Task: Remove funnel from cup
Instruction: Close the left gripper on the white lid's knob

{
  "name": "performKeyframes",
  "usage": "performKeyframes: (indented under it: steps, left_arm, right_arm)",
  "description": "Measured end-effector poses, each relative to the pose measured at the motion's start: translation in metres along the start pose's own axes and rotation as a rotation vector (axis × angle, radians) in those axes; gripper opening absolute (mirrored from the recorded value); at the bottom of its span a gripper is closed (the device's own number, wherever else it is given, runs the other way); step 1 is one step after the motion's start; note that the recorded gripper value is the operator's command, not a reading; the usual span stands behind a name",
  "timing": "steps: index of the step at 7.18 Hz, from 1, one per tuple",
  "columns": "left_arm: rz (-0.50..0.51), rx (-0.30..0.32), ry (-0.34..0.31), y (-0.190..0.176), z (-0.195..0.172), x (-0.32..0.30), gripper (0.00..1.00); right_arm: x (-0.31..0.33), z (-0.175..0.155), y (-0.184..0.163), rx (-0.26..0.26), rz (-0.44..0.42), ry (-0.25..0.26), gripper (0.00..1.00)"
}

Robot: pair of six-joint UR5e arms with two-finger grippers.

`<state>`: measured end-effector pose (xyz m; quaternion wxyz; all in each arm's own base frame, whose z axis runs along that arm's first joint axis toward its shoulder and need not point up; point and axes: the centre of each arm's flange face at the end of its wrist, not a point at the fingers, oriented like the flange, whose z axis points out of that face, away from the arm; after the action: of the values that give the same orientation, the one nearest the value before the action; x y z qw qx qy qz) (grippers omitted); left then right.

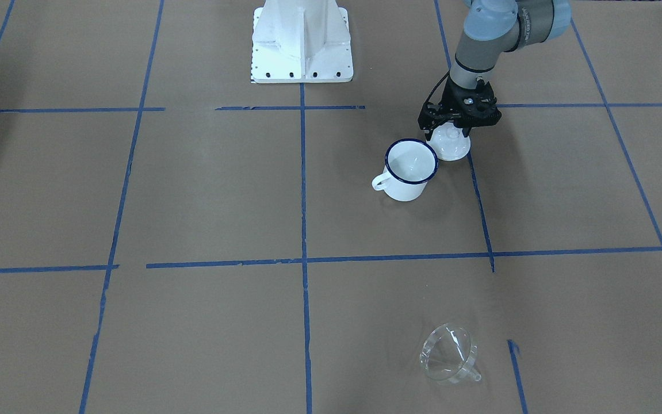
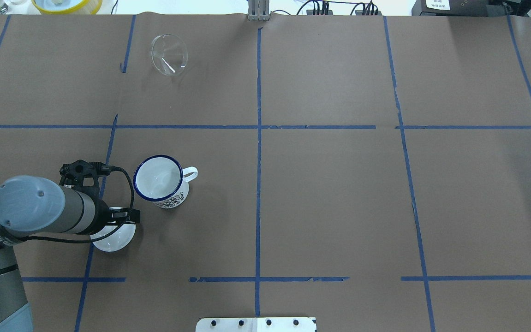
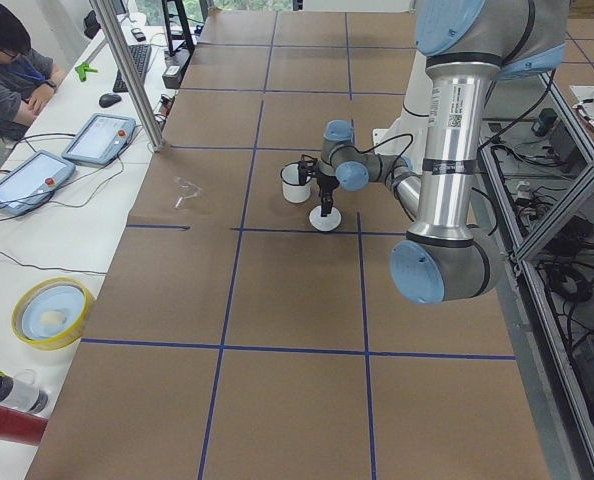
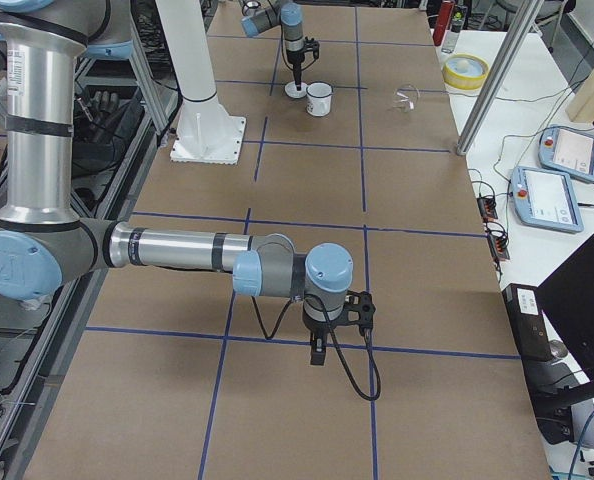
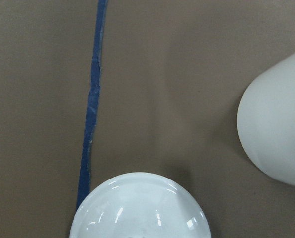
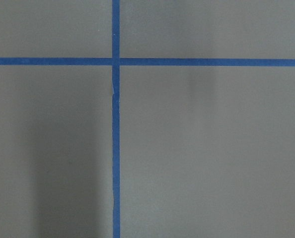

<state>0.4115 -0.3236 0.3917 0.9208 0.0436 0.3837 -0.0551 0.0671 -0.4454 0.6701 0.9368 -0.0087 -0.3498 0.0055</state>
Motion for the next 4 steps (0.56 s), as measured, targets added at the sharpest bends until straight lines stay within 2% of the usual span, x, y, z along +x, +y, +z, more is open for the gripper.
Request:
performKeyframes:
  steps: [2,4]
  left_arm:
    - [0.011,0.006,0.023,0.003,0.0,-0.015,0.92]
    - [0.024,0.005,0.03,0.006,0.0,-0.024,0.83]
  right_arm:
    - [0.0,0.0,0.0,0.0,0.0,0.0,1.0]
    - [0.0,0.0,0.0,0.0,0.0,0.0,1.0]
